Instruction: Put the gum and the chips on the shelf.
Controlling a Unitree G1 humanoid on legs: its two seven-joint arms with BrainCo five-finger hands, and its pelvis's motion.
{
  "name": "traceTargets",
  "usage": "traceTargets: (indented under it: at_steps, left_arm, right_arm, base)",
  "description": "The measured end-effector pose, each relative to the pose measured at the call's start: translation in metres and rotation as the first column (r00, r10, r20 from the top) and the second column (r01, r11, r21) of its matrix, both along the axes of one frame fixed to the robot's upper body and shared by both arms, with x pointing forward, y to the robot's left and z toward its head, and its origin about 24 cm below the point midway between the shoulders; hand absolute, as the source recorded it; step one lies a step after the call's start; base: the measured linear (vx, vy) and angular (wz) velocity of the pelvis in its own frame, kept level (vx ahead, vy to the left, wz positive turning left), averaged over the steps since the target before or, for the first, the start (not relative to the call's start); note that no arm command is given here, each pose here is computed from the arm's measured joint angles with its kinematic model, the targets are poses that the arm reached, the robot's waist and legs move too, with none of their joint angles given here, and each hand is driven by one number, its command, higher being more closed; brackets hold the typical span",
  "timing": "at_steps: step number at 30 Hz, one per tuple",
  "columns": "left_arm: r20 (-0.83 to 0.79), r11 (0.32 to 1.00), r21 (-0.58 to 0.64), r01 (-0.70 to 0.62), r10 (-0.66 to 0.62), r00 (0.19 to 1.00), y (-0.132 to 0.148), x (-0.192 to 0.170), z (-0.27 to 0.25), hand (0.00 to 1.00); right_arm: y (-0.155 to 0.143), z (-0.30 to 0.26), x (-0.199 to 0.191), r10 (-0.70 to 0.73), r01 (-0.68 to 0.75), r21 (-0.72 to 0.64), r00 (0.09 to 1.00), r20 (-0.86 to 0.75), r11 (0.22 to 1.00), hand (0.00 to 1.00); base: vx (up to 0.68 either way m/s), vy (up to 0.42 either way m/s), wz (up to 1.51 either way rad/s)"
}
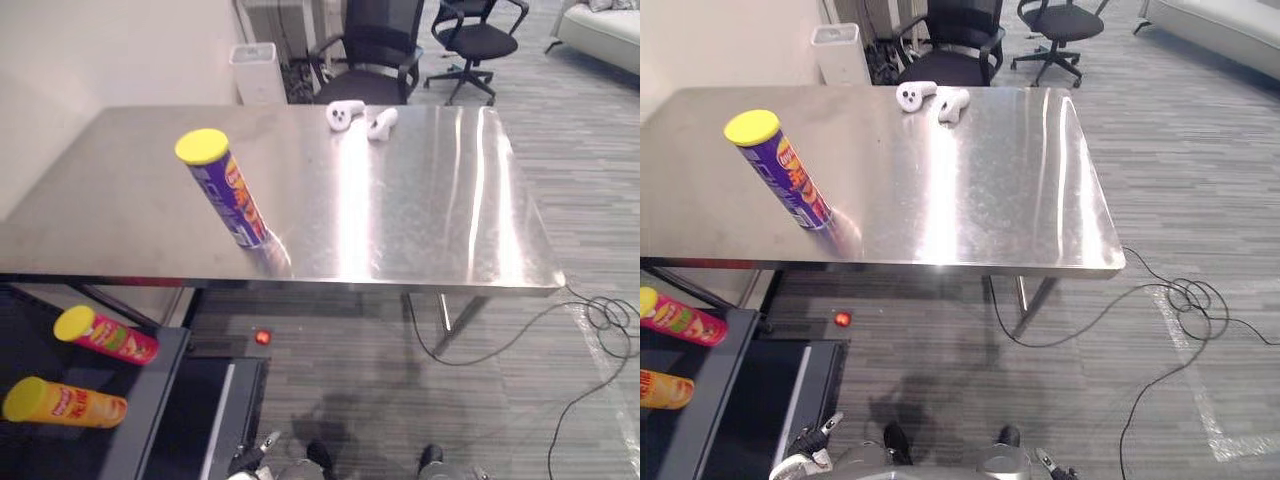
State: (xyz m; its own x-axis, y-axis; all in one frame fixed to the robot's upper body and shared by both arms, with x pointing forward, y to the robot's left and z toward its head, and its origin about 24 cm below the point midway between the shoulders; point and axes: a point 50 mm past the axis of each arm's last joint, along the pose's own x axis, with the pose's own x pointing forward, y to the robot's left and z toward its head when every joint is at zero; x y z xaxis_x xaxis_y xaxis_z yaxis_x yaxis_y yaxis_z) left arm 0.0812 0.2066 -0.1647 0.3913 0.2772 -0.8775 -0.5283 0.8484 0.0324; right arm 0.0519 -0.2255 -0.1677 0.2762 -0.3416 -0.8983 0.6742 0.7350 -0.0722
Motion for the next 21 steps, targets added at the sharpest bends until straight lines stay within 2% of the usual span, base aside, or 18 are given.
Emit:
traceTargets:
  at_steps: [3,7,9,13,16,18,19,20,21]
  left_arm:
    - [-0.01,0.999,-0.007,0.05,-0.051,0.999,-0.006,-0.001,-0.001,0.0]
    - [-0.002,0.996,0.001,0.087,-0.087,0.996,-0.002,0.001,0.0,0.0]
    - [-0.002,0.995,0.011,0.097,-0.097,0.995,0.002,0.002,0.001,0.0]
    - [-0.014,0.998,0.032,0.062,-0.062,0.998,0.014,-0.002,0.002,0.0]
    - [-0.036,0.999,0.041,0.03,-0.028,0.999,0.018,-0.009,0.001,0.0]
    - [-0.081,0.999,0.036,0.002,0.0,0.997,0.02,-0.023,-0.001,0.0]
    - [-0.089,0.999,0.036,-0.009,0.012,0.996,0.021,-0.027,-0.002,0.0]
    - [-0.102,0.999,0.039,-0.025,0.029,0.994,0.023,-0.034,-0.002,0.0]
    - [-0.116,0.999,0.04,-0.035,0.04,0.992,0.024,-0.04,-0.003,0.0]
  right_arm:
    - [-0.009,0.002,-0.002,0.01,-0.01,-0.024,1.0,0.01,1.0,0.0]
    - [-0.006,0.001,-0.011,0.006,-0.006,-0.013,1.0,-0.01,1.0,0.0]
    - [-0.005,0.0,-0.011,-0.058,0.058,0.008,0.998,0.01,0.998,0.0]
    - [-0.007,-0.001,-0.021,-0.293,0.291,0.052,0.955,0.039,0.955,0.0]
    - [-0.025,0.003,-0.033,-0.493,0.492,0.033,0.867,0.067,0.87,0.0]
    - [-0.052,0.01,-0.049,-0.666,0.67,-0.003,0.739,0.096,0.743,0.0]
    - [-0.059,0.012,-0.052,-0.705,0.71,-0.009,0.701,0.112,0.704,0.0]
    - [-0.075,0.018,-0.054,-0.772,0.783,-0.015,0.617,0.151,0.622,0.0]
    - [-0.087,0.023,-0.054,-0.805,0.82,-0.015,0.564,0.182,0.572,0.0]
  base:
    - [0.06,0.015,0.1]
    - [0.06,0.0,0.15]
    - [0.06,0.004,-0.01]
    - [0.02,0.001,-0.04]
    - [-0.02,0.003,-0.11]
    - [-0.04,0.008,-0.08]
    - [-0.02,0.006,-0.09]
    - [0.0,0.004,-0.07]
    - [0.0,0.002,-0.1]
